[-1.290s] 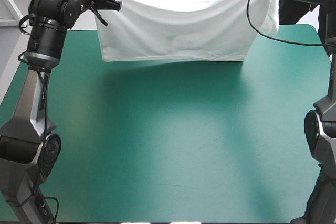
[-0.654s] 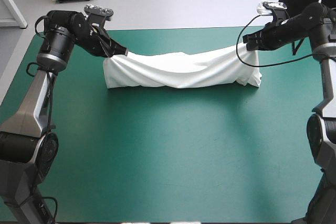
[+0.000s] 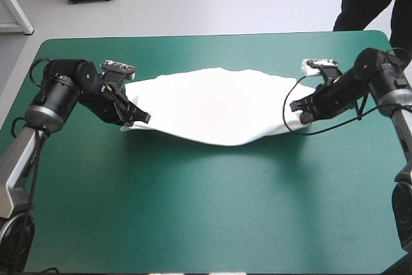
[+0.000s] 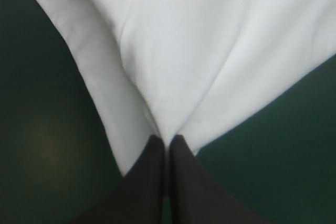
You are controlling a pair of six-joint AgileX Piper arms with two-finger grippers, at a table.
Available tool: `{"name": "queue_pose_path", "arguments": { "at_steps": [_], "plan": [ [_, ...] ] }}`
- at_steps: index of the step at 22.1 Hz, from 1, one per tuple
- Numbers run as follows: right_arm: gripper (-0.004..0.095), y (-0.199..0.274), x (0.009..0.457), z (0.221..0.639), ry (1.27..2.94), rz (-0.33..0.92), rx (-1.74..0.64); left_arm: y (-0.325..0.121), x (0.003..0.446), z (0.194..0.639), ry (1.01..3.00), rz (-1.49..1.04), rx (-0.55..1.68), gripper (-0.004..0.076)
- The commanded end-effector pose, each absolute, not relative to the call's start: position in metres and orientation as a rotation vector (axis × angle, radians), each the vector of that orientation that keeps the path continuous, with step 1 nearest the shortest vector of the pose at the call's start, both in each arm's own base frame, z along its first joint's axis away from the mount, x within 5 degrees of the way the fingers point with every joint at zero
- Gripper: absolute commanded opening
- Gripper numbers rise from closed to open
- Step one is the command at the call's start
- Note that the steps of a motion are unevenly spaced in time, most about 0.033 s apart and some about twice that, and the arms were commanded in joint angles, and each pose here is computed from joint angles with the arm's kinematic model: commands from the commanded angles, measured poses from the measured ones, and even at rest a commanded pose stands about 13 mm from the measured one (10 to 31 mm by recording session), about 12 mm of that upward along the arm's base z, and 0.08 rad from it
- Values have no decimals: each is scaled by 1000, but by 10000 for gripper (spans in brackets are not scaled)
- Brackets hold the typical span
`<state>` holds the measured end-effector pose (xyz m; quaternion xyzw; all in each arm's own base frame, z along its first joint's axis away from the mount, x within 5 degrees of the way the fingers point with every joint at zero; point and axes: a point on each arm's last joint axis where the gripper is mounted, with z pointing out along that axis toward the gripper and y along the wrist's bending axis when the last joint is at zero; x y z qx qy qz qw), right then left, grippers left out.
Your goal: Fold the cloth
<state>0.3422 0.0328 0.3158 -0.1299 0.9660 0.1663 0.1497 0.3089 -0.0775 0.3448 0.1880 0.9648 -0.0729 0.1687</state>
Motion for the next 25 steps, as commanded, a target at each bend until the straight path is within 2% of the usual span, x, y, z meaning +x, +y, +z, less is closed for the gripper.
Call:
{"name": "queue_pose_path", "arguments": {
  "at_steps": [1,5,10,17,19,21,22,23,24,25],
  "plan": [
    [-17,40,322,315,2807,467,-411,-73,282,352,2764,-220,554,-22],
    [-17,42,310,293,2890,481,-421,-73,272,327,2856,-258,561,-22],
    [-16,38,298,276,2972,438,-413,-71,255,285,3003,-295,613,-22],
    [-1,36,288,265,3025,418,-411,-69,252,277,3009,-268,632,-22],
    [104,36,286,262,3036,421,-410,-67,251,277,3019,-242,643,3],
    [327,36,286,263,3033,420,-408,-67,250,277,3028,-239,647,103],
    [496,35,284,266,3031,405,-386,-67,250,277,3027,-243,644,202],
    [577,34,282,269,3026,384,-375,-67,249,279,3023,-253,635,262],
    [669,31,278,278,3006,334,-372,-67,246,283,3009,-254,622,365],
    [678,30,274,284,2986,315,-378,-66,244,287,2995,-245,617,410]
  ]
}}
